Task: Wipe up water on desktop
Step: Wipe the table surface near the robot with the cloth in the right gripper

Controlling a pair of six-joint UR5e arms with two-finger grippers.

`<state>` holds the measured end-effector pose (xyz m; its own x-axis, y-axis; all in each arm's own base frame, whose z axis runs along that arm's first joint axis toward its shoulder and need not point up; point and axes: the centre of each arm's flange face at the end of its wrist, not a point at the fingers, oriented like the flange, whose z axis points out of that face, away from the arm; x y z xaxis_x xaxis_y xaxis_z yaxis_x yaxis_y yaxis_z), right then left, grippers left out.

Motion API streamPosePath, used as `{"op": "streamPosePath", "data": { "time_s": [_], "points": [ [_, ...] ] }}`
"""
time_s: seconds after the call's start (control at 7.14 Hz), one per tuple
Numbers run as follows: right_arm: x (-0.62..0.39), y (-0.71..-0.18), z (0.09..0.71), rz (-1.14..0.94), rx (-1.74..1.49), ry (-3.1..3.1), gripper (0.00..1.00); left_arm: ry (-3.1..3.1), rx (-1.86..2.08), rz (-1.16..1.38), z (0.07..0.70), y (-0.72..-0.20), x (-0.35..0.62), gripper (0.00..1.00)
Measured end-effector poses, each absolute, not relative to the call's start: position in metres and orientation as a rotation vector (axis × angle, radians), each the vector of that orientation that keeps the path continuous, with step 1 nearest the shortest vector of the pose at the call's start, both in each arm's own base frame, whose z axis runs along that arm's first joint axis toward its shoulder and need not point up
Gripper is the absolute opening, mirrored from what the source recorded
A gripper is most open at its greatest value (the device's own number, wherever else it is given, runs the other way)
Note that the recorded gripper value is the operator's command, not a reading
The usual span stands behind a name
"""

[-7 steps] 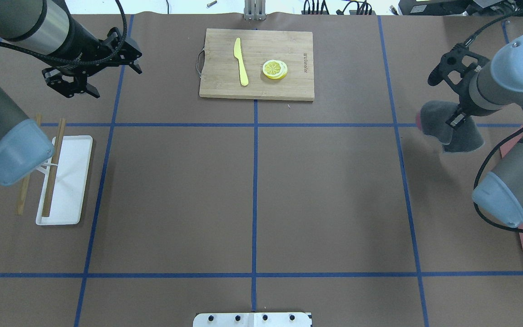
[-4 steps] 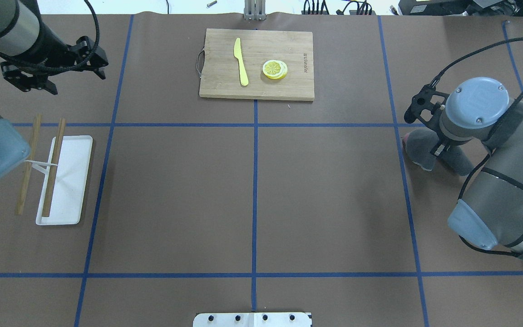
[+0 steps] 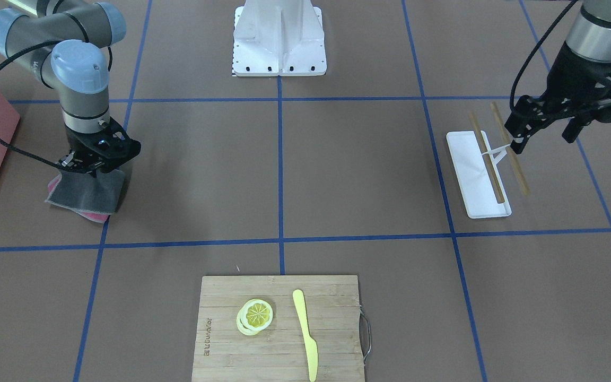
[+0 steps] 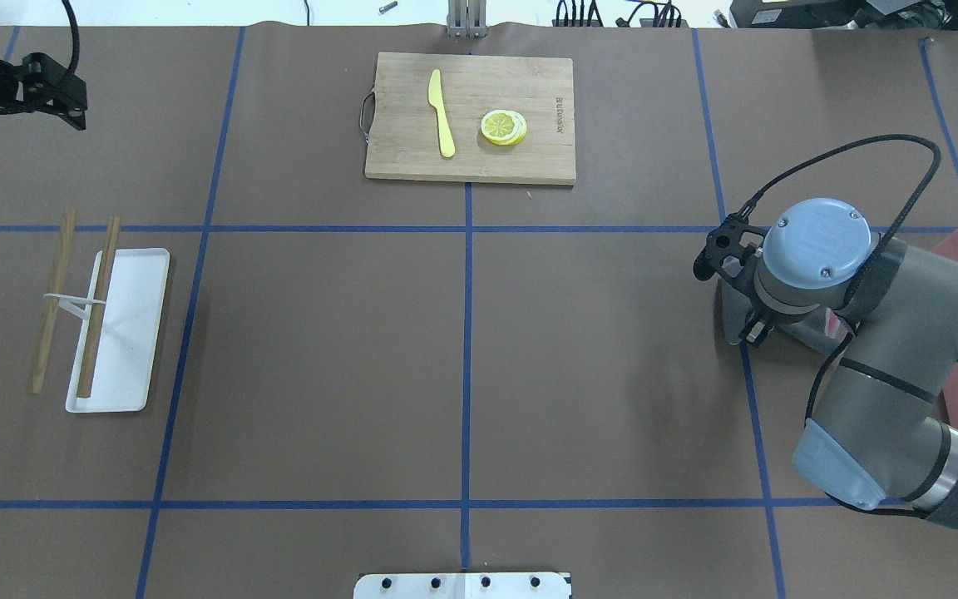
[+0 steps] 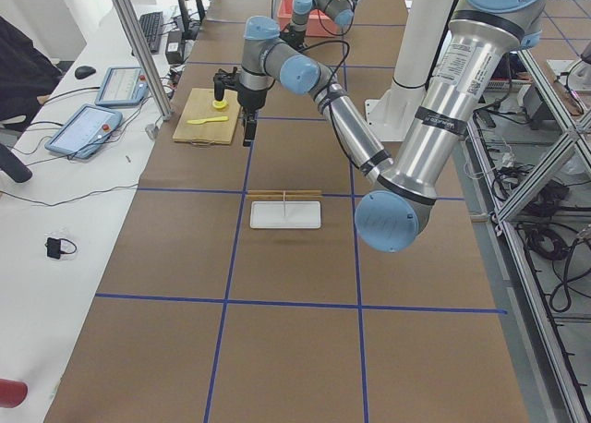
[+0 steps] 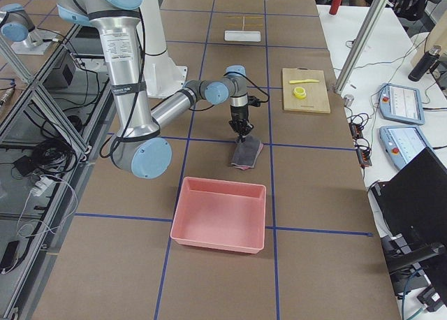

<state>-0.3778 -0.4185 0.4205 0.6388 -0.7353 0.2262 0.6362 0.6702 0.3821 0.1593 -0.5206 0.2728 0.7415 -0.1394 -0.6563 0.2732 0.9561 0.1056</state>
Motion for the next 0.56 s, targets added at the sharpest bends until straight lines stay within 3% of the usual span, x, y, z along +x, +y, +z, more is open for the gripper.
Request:
{"op": "streamPosePath", "data": {
  "time_s": [0.56],
  "points": [
    [-0.424,-0.325,0.354,-0.676,0.177,-0.627,0.00,0.617,0.257,-0.233,0.289,-0.527,0.138,0.98]
  ]
}}
